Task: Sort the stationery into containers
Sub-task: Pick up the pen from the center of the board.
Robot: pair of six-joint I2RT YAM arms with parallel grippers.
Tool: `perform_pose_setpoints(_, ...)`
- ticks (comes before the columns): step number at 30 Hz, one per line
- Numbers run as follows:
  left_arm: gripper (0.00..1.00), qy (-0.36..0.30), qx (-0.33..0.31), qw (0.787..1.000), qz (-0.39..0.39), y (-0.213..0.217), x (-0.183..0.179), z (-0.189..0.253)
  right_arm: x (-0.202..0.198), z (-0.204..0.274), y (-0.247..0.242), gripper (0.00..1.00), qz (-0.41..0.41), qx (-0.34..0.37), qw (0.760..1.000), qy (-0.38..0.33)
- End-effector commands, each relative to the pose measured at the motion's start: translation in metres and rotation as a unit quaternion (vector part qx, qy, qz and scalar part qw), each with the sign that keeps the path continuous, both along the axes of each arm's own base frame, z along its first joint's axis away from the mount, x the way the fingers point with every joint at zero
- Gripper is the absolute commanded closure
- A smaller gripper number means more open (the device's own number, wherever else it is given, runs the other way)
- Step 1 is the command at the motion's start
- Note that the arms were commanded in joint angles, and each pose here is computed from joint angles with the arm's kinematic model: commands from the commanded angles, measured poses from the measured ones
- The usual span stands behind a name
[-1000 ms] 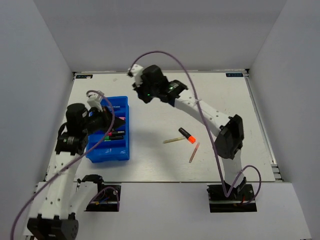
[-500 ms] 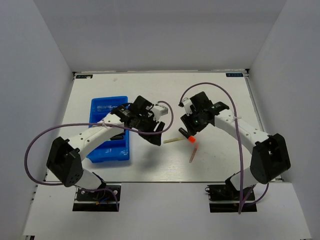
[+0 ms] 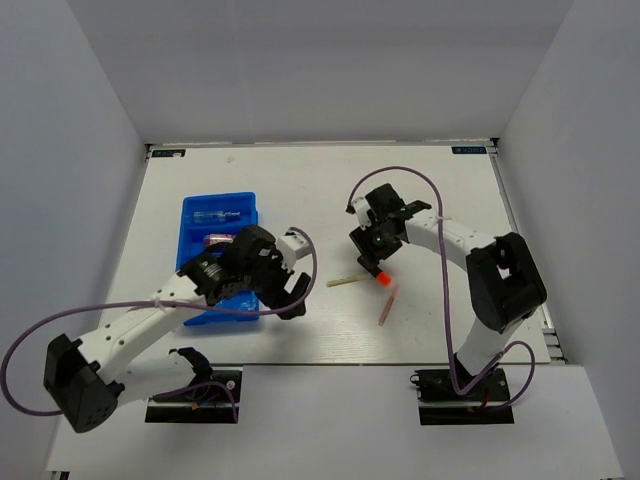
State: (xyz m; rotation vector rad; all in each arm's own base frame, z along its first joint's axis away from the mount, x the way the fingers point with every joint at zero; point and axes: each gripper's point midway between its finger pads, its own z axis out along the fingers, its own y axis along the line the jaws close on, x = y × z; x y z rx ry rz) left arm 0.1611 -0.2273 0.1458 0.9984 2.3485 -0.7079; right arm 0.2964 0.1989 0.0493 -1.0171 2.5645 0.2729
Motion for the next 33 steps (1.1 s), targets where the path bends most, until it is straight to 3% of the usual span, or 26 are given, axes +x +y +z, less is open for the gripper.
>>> perform_pose_setpoints(1,0.03,-0.008,-0.011,1.000,0.016,0.010,-0.010,-0.003,0.028,0.019,0.020,0.42,-0.008,0.036,0.999,-0.038)
perform_pose_setpoints(17,0.00,-0.017,-0.030,0.999,0.039,0.030,-0.030,-0.004,0.030,-0.017,0.032,0.43,-0.017,0.016,1.000,-0.019)
perform_pose_setpoints(29,0.00,-0.024,-0.036,0.998,0.054,0.041,-0.036,-0.006,0.013,-0.047,0.005,0.46,-0.017,-0.064,0.998,-0.015)
perform_pose_setpoints(33,0.00,-0.024,-0.039,0.997,0.056,0.043,-0.039,-0.007,0.009,-0.051,-0.004,0.53,-0.022,-0.080,0.997,-0.011)
